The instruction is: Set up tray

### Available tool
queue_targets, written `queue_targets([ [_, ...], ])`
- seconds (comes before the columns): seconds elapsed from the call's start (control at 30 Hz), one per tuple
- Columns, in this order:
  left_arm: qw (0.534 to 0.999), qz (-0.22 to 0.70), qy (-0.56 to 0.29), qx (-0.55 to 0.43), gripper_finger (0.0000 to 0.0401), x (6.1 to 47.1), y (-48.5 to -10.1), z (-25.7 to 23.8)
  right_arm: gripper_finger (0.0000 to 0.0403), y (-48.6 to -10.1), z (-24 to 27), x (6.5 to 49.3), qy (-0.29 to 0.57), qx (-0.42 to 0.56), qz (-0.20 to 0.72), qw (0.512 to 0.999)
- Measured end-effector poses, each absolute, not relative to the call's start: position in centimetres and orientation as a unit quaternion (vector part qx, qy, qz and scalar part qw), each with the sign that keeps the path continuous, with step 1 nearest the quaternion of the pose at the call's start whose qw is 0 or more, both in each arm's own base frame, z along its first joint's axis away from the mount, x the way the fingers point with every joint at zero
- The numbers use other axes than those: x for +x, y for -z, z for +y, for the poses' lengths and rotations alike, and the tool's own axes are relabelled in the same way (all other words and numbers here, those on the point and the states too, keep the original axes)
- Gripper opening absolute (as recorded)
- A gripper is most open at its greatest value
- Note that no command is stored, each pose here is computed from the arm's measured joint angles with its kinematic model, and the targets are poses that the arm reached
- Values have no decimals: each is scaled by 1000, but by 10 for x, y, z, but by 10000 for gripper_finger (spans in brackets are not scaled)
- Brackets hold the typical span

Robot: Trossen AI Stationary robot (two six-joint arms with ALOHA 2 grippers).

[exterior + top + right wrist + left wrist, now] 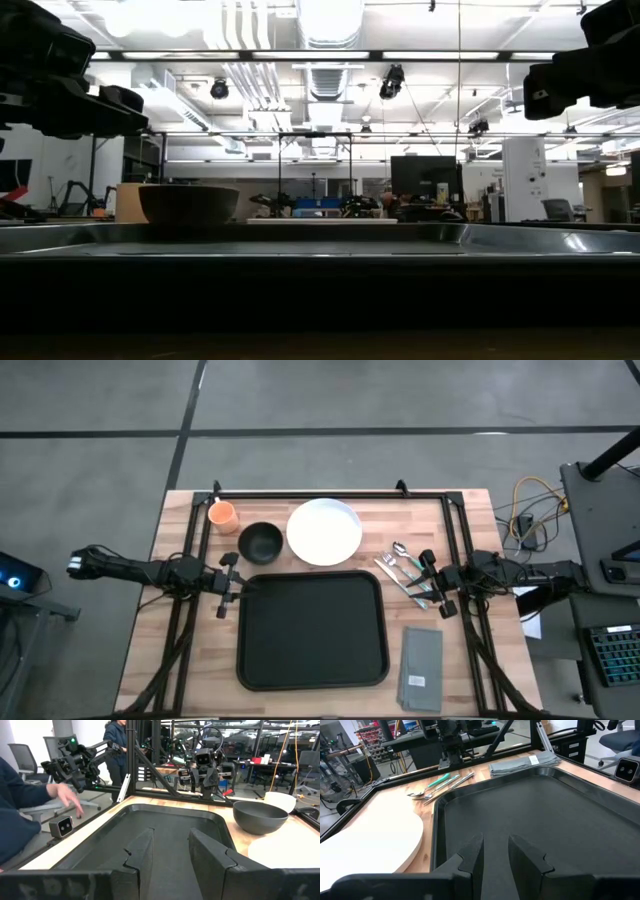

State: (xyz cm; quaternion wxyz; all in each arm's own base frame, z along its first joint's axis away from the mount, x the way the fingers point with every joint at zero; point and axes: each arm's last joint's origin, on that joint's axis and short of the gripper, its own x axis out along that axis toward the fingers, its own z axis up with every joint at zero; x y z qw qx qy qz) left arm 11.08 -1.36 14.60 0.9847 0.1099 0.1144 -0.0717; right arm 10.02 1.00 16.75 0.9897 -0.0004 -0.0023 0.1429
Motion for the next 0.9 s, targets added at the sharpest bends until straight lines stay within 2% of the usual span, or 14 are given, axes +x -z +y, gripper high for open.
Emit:
queue_targets([
  [0.9,984,113,72,119,71,111,-146,-14,112,-168,10,100,-143,0,-2,990],
])
